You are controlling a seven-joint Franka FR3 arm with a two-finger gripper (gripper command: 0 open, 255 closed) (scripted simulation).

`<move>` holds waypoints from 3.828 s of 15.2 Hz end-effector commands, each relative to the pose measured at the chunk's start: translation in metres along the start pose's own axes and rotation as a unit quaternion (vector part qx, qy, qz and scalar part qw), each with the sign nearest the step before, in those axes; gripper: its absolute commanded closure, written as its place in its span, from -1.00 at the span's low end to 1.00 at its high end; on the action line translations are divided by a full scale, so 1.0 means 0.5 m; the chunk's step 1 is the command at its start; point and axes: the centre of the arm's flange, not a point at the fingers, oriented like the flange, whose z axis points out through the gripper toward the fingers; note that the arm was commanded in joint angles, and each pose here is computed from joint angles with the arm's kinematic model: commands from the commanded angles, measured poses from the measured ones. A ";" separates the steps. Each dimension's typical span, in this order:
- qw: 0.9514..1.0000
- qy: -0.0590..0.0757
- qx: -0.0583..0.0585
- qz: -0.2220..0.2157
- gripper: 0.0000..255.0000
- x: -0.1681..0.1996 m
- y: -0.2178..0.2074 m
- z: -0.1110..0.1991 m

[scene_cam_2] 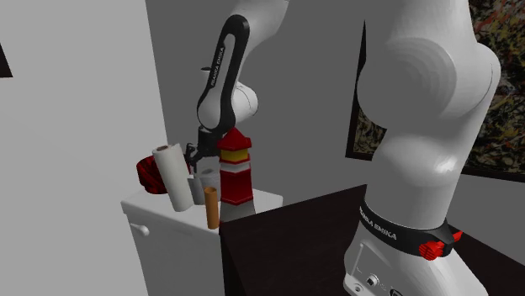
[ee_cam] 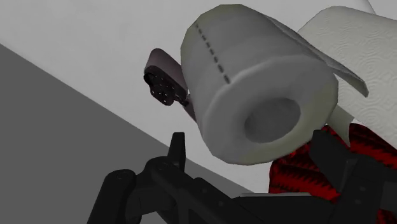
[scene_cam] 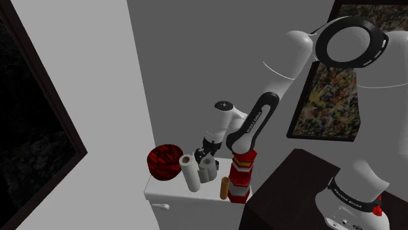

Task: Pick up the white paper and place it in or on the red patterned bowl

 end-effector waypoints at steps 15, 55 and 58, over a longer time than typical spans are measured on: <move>1.000 -0.013 -0.006 0.001 1.00 -0.007 -0.004 0.041; 0.974 0.076 -0.104 0.184 -1.00 -0.132 -0.126 -0.042; 0.974 0.076 -0.104 0.184 -1.00 -0.129 -0.118 -0.011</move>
